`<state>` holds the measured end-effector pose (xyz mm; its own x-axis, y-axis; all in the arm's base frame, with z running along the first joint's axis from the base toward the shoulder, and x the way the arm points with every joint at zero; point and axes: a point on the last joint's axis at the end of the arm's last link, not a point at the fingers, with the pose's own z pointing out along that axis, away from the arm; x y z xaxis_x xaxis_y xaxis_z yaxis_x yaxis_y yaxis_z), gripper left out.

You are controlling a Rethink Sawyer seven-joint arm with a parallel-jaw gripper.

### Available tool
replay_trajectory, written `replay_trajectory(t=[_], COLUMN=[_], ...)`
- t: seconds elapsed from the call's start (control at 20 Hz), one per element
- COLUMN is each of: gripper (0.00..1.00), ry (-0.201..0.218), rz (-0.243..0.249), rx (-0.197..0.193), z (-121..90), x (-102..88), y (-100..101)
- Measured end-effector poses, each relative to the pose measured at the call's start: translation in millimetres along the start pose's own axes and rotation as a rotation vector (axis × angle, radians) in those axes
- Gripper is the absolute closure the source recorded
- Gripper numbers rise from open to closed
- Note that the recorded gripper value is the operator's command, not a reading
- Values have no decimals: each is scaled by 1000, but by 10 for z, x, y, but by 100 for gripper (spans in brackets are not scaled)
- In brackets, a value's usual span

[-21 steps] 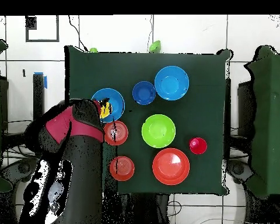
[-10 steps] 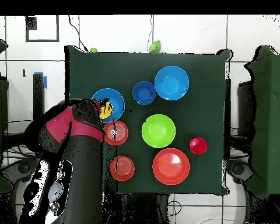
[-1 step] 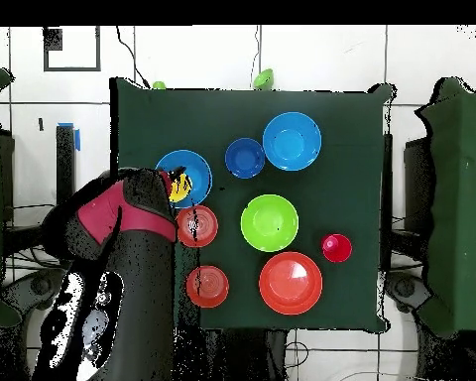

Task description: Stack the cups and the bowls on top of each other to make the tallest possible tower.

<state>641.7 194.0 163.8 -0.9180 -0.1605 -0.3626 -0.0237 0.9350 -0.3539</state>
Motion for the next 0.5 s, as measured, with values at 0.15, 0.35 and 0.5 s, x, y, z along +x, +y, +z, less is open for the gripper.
replay_trajectory(t=[0.15, 0.35, 0.5], gripper=[0, 0, 0], ry=[10, 67, 105], rz=[8, 58, 93], rx=[-6, -42, -58], z=[23, 76, 120], x=[24, 188, 303], y=[-27, -215, -395])
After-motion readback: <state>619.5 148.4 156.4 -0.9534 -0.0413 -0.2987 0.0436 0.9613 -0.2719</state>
